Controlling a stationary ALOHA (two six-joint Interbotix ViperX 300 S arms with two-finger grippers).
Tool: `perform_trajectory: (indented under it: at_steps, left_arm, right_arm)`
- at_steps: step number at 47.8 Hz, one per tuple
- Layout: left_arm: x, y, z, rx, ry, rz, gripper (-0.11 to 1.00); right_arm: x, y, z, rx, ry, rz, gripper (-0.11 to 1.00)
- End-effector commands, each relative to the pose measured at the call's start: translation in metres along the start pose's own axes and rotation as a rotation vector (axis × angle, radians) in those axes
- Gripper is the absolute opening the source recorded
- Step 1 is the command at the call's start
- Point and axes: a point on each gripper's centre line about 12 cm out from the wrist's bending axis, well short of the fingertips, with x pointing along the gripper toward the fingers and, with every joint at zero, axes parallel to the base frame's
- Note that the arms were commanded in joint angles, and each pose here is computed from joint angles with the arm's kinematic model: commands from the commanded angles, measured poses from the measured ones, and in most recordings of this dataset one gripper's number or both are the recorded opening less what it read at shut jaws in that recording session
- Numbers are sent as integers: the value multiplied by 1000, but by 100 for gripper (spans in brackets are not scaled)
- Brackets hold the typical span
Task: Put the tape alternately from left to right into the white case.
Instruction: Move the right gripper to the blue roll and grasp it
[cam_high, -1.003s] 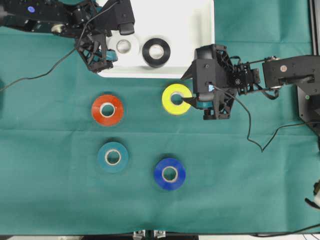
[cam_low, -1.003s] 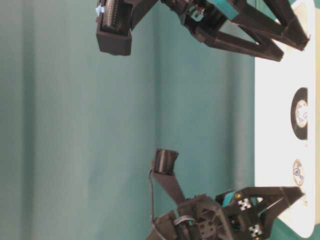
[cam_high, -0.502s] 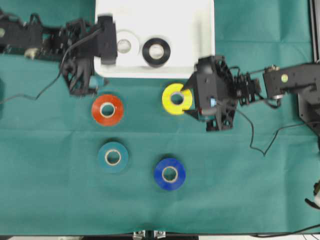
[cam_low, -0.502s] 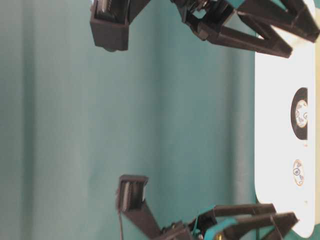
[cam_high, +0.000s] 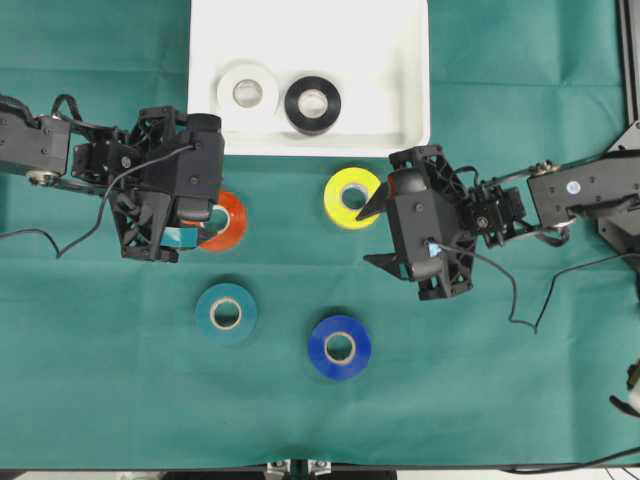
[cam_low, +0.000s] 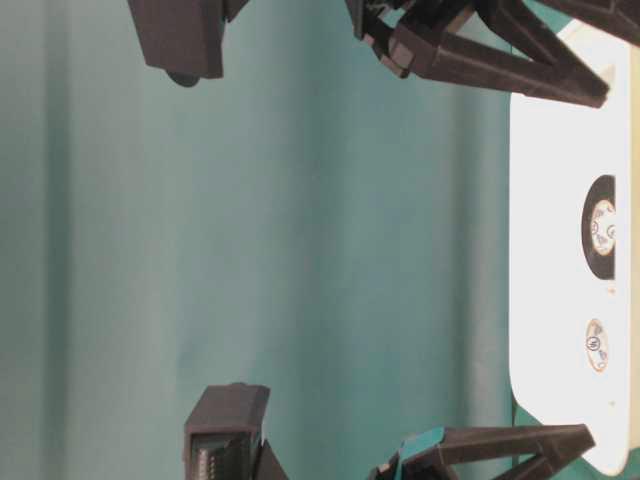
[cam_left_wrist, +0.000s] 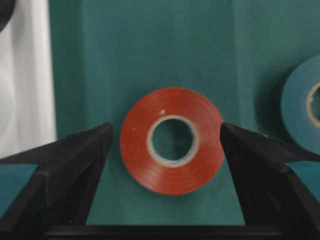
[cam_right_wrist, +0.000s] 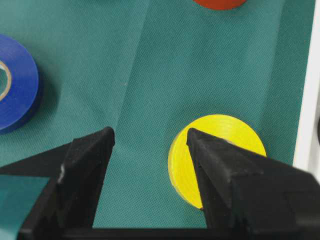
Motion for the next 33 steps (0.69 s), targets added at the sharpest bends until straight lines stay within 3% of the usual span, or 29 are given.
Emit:
perform_trajectory:
  at_steps: [1,23,33]
  left_arm:
    - [-4,-2,5,3,-38,-3,82]
    - [-3,-3,0,3,-29,-4,82]
    - [-3,-2,-1,6,-26,-3,82]
  right_arm:
    - [-7,4,17,6,-57,14,66]
    - [3,47,23,-7,-43,104,66]
    - [7,64,26,45,-26,134,66]
